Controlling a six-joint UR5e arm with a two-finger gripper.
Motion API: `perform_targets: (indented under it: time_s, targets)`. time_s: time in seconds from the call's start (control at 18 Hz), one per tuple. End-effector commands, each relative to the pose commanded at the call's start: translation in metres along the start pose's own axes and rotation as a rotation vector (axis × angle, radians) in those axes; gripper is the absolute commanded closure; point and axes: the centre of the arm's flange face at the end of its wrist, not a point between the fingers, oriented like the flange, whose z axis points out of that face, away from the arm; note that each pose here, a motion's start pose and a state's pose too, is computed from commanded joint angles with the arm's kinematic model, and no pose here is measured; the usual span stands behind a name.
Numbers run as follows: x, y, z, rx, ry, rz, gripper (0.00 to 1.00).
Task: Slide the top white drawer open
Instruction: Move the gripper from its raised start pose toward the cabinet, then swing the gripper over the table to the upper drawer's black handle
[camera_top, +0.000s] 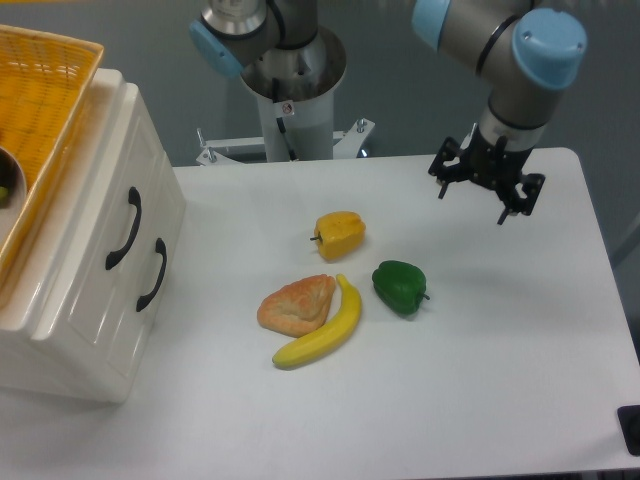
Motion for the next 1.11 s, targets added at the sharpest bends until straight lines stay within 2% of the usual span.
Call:
perform_targets:
  time_s: [0.22, 0.89, 1.0, 1.11]
  targets:
    - [0.028, -0.023, 0.005, -0.012, 0.021, -0.048, 0.0]
    - [0.14, -0.13, 0.023, -0.023, 0.048, -0.176, 0.0]
    - [0.152, -0.139, 0.023, -0.026, 0.049, -0.202, 0.0]
    - [0.163, -0.145, 0.024, -0.032, 0.05, -0.186, 0.0]
